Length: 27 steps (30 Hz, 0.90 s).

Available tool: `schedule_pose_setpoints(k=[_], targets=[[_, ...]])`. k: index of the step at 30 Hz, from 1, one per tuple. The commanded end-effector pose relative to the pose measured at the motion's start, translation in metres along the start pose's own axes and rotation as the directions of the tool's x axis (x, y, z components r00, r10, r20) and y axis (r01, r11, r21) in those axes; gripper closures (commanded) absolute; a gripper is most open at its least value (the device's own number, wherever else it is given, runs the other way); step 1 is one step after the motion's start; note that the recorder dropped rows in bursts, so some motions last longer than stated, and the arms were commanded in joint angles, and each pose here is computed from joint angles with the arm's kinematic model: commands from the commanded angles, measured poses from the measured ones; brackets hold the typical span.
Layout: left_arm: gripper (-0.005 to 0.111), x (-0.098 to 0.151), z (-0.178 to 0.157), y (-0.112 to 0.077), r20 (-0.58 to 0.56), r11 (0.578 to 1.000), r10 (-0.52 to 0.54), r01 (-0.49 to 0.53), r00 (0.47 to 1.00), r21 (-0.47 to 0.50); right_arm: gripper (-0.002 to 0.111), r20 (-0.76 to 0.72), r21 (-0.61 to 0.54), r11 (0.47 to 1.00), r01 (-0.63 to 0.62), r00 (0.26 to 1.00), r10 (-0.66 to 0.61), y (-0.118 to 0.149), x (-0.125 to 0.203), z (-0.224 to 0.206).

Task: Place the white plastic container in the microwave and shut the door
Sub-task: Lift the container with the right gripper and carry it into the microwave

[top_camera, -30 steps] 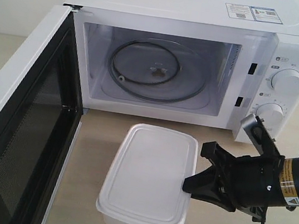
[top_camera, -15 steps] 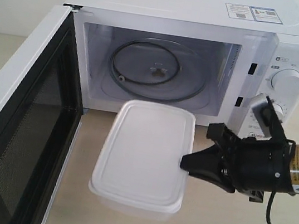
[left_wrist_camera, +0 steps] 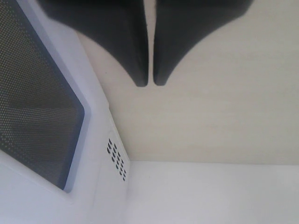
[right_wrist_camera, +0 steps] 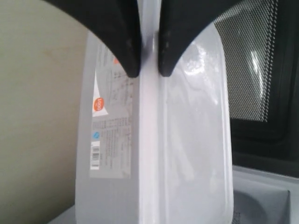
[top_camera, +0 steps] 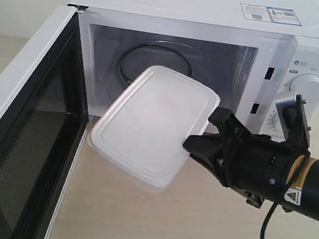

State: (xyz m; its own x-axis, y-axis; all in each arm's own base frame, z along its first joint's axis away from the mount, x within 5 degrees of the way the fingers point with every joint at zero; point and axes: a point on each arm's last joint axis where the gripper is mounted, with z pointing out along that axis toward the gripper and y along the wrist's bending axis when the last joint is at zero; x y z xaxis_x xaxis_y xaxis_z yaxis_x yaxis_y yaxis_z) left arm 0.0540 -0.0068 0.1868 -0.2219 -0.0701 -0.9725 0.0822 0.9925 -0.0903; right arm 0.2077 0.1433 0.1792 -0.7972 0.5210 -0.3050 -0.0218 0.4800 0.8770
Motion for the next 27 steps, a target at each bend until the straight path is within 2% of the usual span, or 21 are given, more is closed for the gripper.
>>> schedule_pose_setpoints(k=[1,10,21,27], targets=[[0.102,0.001,0.0,0.0,-0.001,1.0,0.006,-0.006,1.0,-0.005,0.108,0.152,-0.021,0.997,-0.076,0.985,0.078,0.011,0.004,0.003],[0.102,0.001,0.0,0.0,-0.001,1.0,0.006,-0.006,1.0,-0.005,0.108,0.327,0.035,0.966,-0.256,0.916,0.231,0.006,0.012,0.012],[0.102,0.001,0.0,0.0,-0.001,1.0,0.006,-0.006,1.0,-0.005,0.108,0.393,-0.04,0.938,-0.345,0.857,0.332,0.02,-0.004,0.059],[0.102,0.001,0.0,0.0,-0.001,1.0,0.006,-0.006,1.0,-0.005,0.108,0.44,-0.065,0.938,-0.34,0.834,0.333,0.034,-0.017,0.082]])
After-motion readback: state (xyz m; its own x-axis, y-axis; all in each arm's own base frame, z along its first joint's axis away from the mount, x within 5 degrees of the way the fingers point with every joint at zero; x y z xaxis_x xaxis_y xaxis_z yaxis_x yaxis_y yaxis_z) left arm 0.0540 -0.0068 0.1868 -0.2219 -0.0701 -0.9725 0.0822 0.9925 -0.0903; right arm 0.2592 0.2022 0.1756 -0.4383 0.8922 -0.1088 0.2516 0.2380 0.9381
